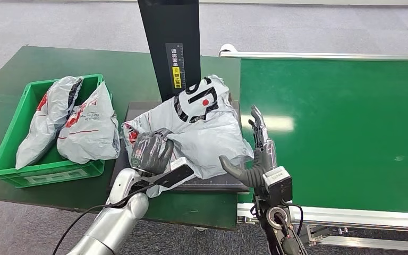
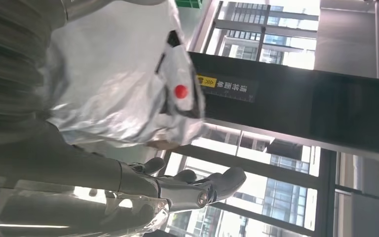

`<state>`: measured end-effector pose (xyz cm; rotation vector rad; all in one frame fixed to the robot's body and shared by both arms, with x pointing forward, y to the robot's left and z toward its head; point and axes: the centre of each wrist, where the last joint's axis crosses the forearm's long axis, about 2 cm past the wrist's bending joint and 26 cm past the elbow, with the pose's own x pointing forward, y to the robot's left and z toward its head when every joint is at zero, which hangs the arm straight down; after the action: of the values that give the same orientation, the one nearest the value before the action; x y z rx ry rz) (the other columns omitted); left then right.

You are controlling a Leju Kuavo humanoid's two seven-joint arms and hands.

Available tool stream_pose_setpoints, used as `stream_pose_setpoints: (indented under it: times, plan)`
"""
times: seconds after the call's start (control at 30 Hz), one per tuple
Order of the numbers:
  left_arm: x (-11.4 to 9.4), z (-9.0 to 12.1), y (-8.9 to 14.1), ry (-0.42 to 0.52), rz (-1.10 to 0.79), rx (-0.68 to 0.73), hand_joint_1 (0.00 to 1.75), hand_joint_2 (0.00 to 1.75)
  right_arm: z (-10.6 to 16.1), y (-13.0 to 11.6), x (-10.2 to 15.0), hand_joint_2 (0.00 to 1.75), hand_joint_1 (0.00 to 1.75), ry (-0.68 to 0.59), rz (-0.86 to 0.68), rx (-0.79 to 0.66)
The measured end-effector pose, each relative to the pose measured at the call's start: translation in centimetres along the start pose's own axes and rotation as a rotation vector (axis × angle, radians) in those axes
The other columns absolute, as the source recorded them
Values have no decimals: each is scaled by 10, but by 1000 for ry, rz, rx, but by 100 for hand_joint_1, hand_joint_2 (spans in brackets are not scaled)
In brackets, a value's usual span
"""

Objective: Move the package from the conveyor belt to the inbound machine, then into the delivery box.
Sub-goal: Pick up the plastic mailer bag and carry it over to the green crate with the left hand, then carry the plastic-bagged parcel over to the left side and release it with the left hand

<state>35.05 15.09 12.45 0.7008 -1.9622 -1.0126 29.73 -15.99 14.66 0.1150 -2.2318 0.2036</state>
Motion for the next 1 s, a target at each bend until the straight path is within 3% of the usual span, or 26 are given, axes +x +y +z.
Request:
stream_pose_setpoints:
  times: [0.2,0.5,0.7,1.0]
  plan:
    - [0,3,10,-100,36,235,175,175,0,-1,0,175,0,-7,-4,-27]
    - [7,11,40,-310,-79,421,175,175,0,0,-1,175,0,-11,-15,-39]
    - [-9,19,87,-239,-208,594,175,175,2,-2,-3,175,0,-12,-2,-57]
    - [-69,45,152,-2,-489,715,175,175,6,-6,-5,175,0,-7,16,-62]
